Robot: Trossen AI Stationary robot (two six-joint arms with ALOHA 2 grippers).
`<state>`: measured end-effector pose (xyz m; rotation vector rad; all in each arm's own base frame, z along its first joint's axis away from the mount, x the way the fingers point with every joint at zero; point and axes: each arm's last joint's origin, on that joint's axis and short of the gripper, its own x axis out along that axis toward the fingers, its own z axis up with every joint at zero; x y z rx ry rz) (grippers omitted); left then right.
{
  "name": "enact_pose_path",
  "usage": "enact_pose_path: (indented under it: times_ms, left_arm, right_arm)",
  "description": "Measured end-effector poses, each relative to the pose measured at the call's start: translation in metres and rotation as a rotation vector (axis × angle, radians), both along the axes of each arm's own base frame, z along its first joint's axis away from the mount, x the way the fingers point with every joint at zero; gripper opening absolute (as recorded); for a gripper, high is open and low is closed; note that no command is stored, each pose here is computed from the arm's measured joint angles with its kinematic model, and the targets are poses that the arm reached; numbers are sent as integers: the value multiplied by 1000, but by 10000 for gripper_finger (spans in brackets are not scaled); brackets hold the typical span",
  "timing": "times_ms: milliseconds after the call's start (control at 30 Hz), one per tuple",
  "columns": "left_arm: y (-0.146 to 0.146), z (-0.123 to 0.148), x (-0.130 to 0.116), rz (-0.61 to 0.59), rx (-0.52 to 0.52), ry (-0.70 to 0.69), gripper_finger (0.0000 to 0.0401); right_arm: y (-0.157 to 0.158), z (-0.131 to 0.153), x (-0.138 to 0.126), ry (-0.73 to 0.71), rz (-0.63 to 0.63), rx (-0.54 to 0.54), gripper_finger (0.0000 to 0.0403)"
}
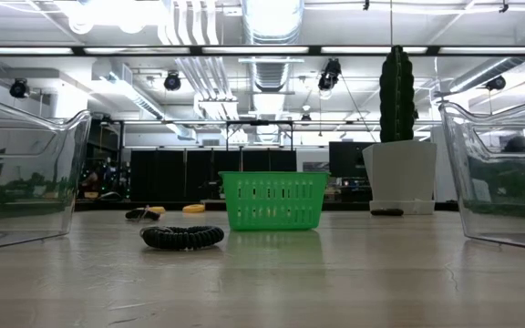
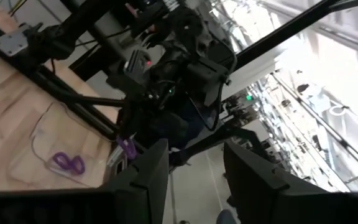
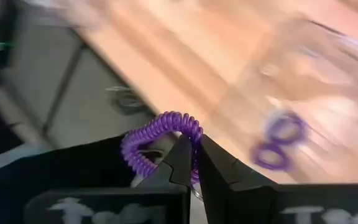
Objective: Sort spring keychains
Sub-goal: Put the purple spring keychain into the right transparent bin, then put the middle black spring keychain into the green bin
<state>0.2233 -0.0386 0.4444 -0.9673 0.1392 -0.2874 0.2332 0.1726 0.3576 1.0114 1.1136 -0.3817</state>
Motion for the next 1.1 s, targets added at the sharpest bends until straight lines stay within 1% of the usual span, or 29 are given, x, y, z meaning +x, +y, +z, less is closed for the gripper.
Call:
enact_pose_path:
  times_ms: [67,167,367,467,567,700,767,833,1000,1100]
  left_arm:
    - [-1,-4,7,0,3,19,147]
    - [-2,-10,15,0,4,44,147]
    - [-4,-16,24,1,-6,76,147]
    - [-3,-17,26,4,-6,79,147]
    - [-2,-17,28,16,-2,72,147]
    - [-1,-16,28,31,-3,62,147]
    - [-1,-16,28,31,-3,61,147]
    - [-1,-16,29,32,-6,63,147]
    - [0,-18,30,36,-5,79,147]
    - [0,-20,30,42,2,93,147]
  right_arm:
    - [1,-9,-5,67,-28,-14,8]
    - [1,-25,-13,186,-23,-27,8]
    - [0,-81,-16,387,9,-59,8]
    - [-1,-108,-18,432,42,-25,8]
    - [-2,-132,-16,415,56,28,8]
    - [-7,-158,-20,453,53,68,15]
    - [-8,-166,-22,449,50,72,30]
    - [-9,-171,-22,435,46,86,57]
    - [-7,-165,-20,410,47,102,146]
    - [-4,-153,-14,355,62,105,193]
